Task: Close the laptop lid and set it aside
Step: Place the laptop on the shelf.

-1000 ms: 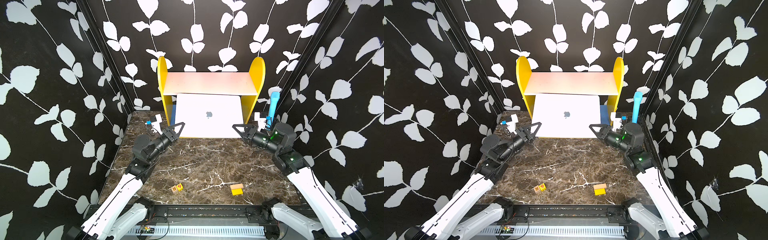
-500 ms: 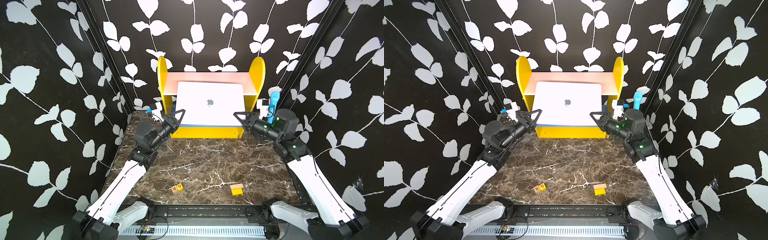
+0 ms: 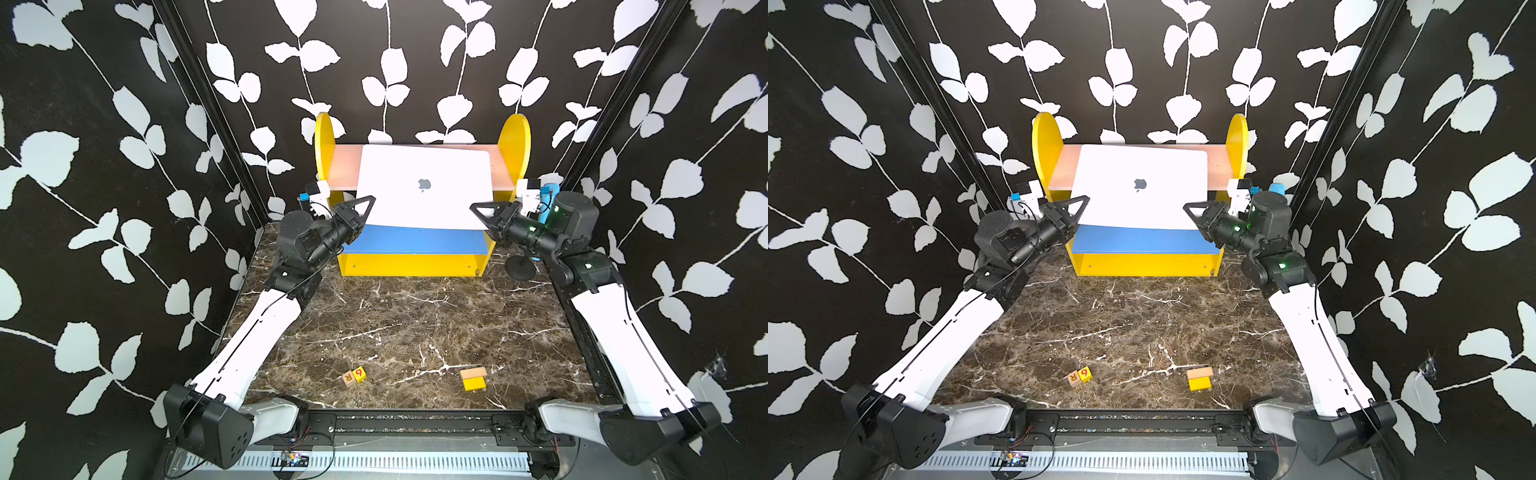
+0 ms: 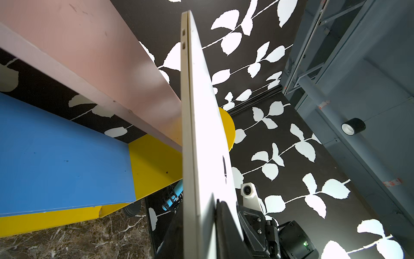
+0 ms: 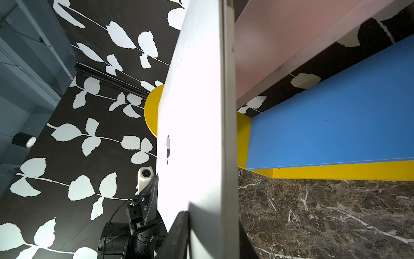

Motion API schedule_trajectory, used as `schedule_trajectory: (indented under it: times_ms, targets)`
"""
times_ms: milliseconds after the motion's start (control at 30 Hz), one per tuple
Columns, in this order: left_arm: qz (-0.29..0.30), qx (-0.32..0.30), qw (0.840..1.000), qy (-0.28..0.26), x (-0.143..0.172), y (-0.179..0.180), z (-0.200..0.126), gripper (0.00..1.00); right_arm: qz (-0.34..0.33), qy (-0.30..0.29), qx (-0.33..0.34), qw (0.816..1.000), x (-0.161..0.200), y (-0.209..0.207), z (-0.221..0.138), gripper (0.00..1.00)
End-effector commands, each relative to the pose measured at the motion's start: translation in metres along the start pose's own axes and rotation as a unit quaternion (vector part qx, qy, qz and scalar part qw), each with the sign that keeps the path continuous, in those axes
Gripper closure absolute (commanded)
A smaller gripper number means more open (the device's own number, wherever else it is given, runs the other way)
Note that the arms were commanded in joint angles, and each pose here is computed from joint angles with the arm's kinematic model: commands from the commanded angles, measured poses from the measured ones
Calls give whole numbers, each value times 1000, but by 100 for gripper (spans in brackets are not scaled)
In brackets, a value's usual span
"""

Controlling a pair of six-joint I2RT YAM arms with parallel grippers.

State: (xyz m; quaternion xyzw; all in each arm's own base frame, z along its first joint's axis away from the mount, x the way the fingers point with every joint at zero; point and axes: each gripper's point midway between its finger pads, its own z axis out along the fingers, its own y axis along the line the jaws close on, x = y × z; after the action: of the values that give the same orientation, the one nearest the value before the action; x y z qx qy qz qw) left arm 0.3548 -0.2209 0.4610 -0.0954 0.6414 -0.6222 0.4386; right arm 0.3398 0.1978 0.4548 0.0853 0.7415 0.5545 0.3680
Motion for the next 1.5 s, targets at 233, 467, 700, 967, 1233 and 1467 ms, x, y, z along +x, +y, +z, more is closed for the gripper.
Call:
schedule_trajectory:
  times_ms: [233, 467, 700, 967, 1233, 1467]
  targets:
    - [90, 68, 992, 64, 21, -36, 18, 100, -52, 66, -72, 994, 12, 37, 15, 72]
    - [72, 59, 994, 61, 16, -21, 31, 100, -39, 71, -61, 995, 6, 28, 27, 72]
    - [53, 51, 996, 55, 10, -6, 42, 100, -26, 81, -52, 995, 0, 22, 41, 69]
    - [42, 42, 997, 52, 6, 4, 50, 98, -19, 82, -46, 995, -9, 21, 51, 58]
    - [33, 38, 998, 45, 1, 8, 54, 89, -12, 77, -47, 996, -18, 23, 55, 53]
    - [28, 30, 998, 39, -3, 12, 54, 82, -15, 73, -47, 996, -25, 30, 54, 49]
